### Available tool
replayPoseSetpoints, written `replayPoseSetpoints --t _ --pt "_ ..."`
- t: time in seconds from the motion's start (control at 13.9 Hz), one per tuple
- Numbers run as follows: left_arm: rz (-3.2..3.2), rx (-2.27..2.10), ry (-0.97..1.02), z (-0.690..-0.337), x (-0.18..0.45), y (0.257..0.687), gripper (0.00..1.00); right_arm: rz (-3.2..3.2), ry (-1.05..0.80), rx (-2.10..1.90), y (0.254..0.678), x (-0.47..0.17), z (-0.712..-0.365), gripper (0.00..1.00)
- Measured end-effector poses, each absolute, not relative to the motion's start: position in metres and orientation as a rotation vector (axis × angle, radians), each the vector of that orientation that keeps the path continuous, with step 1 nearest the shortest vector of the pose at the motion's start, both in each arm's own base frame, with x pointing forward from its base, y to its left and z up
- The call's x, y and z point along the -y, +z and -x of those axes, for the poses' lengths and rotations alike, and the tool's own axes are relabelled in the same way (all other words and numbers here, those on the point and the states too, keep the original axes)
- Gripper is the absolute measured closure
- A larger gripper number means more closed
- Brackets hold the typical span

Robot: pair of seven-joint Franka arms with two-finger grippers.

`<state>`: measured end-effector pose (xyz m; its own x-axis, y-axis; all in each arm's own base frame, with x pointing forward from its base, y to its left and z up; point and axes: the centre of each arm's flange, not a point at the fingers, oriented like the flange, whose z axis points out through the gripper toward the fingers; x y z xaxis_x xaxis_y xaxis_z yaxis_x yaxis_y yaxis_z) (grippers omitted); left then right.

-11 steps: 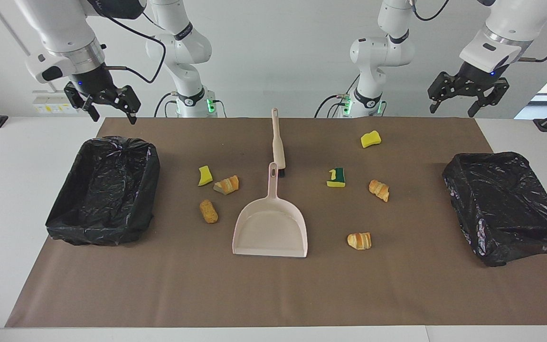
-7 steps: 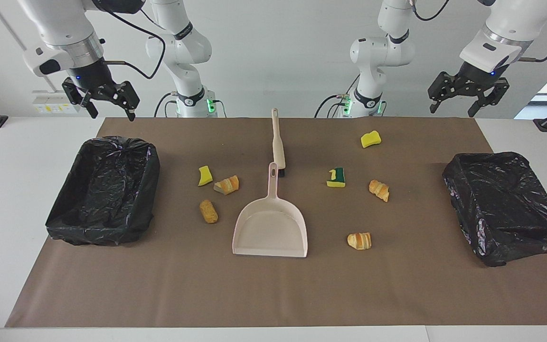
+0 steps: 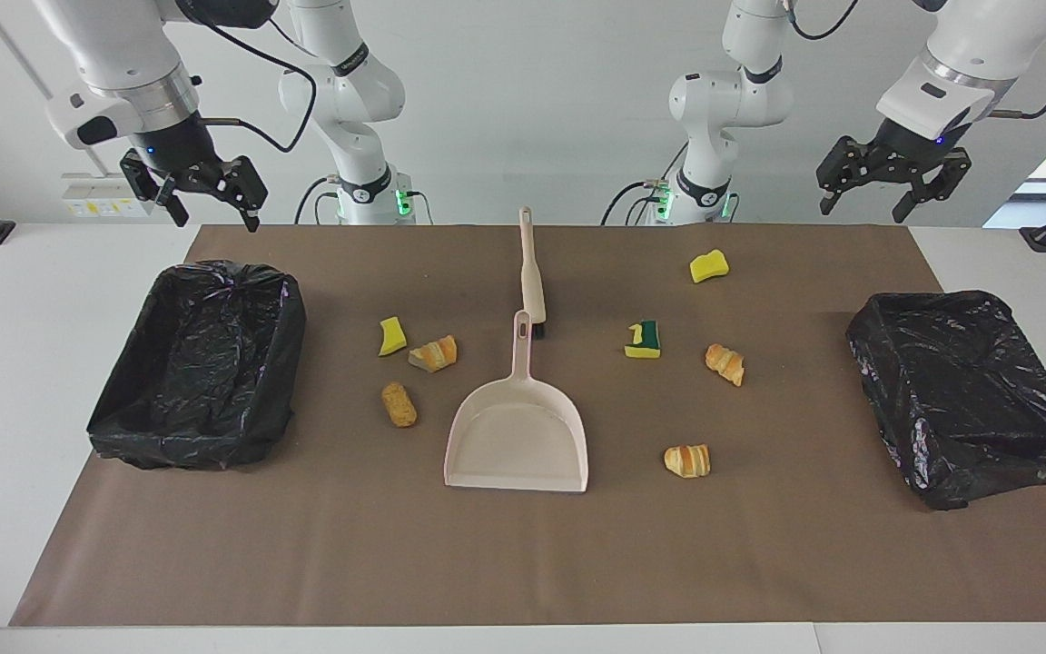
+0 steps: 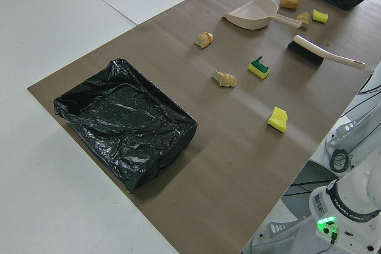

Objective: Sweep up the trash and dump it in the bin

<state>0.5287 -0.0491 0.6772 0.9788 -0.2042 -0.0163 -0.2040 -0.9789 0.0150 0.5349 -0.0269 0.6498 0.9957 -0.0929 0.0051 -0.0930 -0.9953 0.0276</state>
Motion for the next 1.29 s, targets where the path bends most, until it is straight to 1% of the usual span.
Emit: replayPoseSetpoints --t 0.22,0.36,0.65,0.86,1.01,1.29 --pt "-3.111 0.335 -0.046 -0.521 0.058 0.674 0.00 -3.111 0.005 0.145 0.650 0.027 -0.535 0.00" --pt "-3.115 0.329 -0.072 -0.509 0.077 0.668 0.00 -3.111 0.006 0.145 0.650 0.027 -0.535 0.00" --pt "-3.152 0.333 -0.097 -0.459 0.152 0.642 0.00 -3.111 0.004 0.144 0.649 0.026 -0.535 0.00" --pt "-3.144 0.346 -0.098 -0.419 0.199 0.614 0.00 -3.111 0.004 0.144 0.649 0.026 -0.535 0.00" --pt "-3.139 0.337 -0.086 -0.401 0.233 0.591 0.00 -3.111 0.004 0.144 0.649 0.026 -0.535 0.00" --pt "-3.132 0.300 -0.051 -0.355 0.319 0.537 0.00 -3.111 0.003 0.144 0.649 0.026 -0.535 0.00"
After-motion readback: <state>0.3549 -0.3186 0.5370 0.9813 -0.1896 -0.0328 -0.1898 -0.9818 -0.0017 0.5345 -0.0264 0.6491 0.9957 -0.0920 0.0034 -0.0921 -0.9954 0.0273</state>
